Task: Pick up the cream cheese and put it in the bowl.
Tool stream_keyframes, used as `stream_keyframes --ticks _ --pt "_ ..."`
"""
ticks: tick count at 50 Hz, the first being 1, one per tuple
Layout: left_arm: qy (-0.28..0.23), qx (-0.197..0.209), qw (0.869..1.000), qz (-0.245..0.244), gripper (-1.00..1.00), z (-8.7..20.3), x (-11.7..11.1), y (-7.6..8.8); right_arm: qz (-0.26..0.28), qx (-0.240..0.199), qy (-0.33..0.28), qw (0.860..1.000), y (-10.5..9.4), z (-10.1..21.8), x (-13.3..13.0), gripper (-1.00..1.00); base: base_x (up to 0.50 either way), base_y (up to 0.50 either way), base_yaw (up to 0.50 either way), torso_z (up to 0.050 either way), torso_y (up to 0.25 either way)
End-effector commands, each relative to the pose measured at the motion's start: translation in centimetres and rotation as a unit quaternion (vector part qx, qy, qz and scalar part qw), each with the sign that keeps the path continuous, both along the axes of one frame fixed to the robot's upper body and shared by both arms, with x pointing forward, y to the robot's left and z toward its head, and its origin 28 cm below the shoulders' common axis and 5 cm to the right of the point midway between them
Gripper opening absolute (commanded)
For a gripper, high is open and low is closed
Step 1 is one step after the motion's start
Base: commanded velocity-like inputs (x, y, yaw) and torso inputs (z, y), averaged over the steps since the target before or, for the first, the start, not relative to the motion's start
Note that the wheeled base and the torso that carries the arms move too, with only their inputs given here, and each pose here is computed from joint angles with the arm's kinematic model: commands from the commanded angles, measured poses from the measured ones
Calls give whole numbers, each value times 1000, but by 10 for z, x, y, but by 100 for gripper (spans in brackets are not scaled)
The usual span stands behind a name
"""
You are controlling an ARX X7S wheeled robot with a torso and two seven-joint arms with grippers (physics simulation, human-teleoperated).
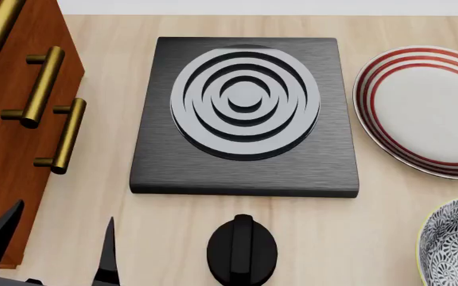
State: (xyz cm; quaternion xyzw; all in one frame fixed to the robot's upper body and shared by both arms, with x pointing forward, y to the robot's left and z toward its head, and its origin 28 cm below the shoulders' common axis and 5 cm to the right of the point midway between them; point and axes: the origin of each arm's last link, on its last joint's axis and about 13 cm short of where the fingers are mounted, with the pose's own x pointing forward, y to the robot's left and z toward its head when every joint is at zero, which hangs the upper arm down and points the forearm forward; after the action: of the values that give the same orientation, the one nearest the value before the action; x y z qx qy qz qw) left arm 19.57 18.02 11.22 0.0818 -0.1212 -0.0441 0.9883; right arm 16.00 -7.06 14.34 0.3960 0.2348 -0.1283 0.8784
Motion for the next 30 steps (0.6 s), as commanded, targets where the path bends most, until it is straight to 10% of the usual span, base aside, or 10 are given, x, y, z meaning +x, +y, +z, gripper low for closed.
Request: stream_keyframes --ticks 1,30 --pt "-2 -1 1000 0 100 0 -1 0 1 0 5 1000 0 -3 4 100 0 0 0 0 0" --pt "-4 -2 1000 -1 100 0 -1 0 3 -1 13 1000 2 -7 12 100 0 0 0 0 0"
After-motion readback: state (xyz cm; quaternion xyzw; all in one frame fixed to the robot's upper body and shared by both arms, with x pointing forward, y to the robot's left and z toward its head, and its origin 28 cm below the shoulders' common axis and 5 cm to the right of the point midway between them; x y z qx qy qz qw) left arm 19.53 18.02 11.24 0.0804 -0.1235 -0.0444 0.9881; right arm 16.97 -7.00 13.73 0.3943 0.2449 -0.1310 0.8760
